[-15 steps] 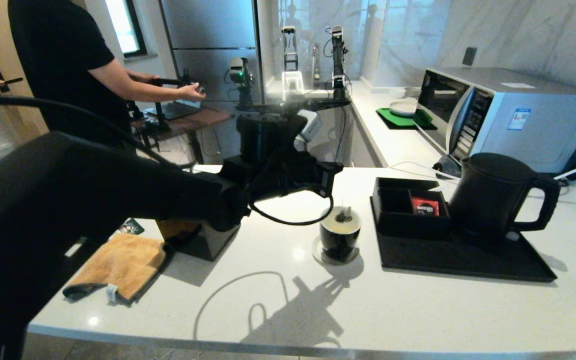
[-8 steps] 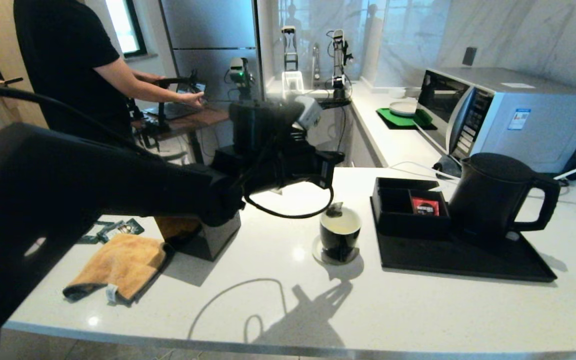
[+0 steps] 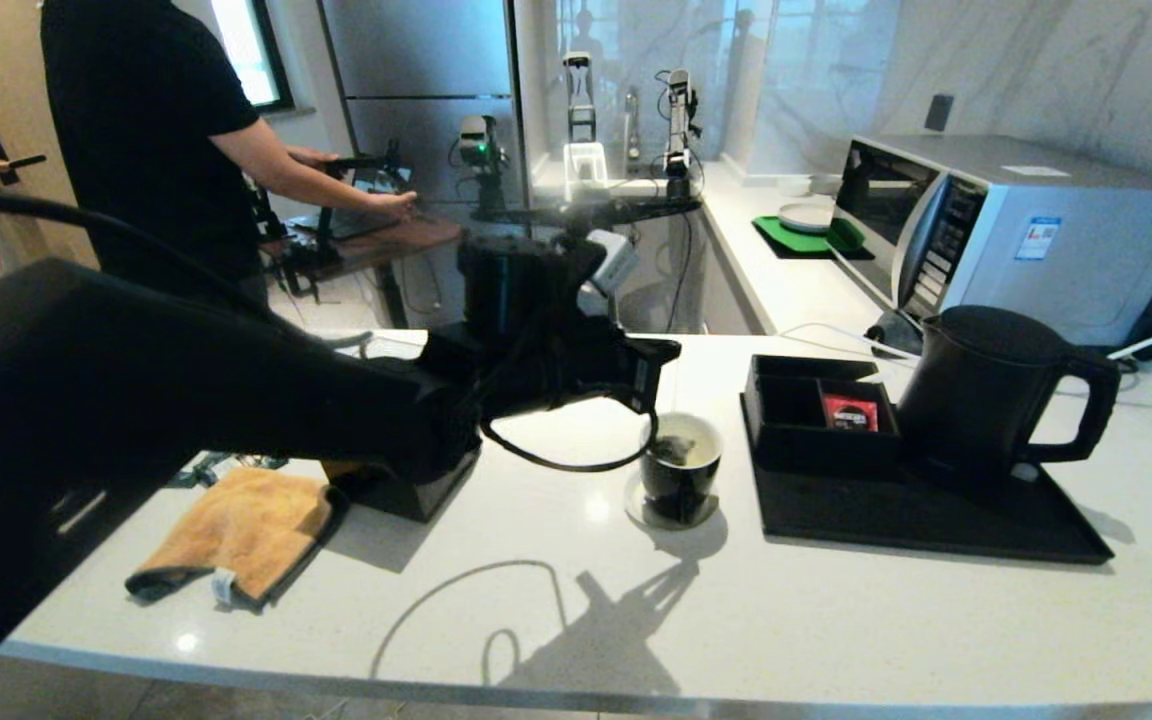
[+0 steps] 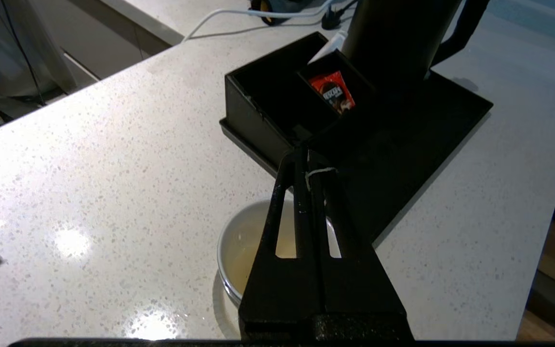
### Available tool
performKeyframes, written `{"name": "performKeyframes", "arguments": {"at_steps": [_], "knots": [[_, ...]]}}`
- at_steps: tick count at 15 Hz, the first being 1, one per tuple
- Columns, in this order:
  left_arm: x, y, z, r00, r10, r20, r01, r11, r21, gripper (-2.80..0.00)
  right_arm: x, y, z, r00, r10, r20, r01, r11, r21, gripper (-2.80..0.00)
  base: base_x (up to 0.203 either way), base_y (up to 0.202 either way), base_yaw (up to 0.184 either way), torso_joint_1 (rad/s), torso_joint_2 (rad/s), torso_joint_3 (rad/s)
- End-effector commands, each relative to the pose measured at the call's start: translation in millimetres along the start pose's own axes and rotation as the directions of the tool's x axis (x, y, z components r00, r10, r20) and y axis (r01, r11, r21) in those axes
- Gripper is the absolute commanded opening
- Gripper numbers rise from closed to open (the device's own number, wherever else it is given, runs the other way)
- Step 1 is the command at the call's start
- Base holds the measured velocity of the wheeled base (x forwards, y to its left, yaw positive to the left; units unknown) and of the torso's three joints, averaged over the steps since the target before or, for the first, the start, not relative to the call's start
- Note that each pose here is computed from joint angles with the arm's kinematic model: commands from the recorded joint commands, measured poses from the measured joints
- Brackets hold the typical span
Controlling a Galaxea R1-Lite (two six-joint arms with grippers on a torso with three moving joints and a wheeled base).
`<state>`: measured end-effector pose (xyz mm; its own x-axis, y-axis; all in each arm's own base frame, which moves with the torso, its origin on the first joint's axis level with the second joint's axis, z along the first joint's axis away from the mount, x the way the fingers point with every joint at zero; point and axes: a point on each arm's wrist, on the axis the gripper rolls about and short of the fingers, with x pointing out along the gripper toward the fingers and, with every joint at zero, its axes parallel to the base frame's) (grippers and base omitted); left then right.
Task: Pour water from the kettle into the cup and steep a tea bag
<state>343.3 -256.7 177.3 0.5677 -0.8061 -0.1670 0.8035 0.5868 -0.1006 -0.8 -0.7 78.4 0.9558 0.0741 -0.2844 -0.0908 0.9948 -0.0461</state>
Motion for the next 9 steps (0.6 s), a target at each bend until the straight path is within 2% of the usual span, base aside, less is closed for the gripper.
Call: {"name": "performKeyframes", "arguments": {"at_steps": [1, 9], "knots": [[1.6, 0.8, -13.0, 1.000, -0.002, -0.029, 0.002, 1.000, -0.011, -2.80, 0.0, 0.0, 0.0, 1.000, 0.001, 0.000, -0.001, 1.000, -0.001, -2.80, 0.000, 0.000, 0.000, 0.000, 0.00, 0.000], [6.9, 2.0, -56.0, 0.995, -0.007, -0.101, 0.004, 0.999, -0.038, -2.80, 0.0, 0.0, 0.0, 1.000, 0.000, 0.000, 0.000, 1.000, -0.001, -2.80, 0.000, 0.000, 0.000, 0.000, 0.00, 0.000]]}}
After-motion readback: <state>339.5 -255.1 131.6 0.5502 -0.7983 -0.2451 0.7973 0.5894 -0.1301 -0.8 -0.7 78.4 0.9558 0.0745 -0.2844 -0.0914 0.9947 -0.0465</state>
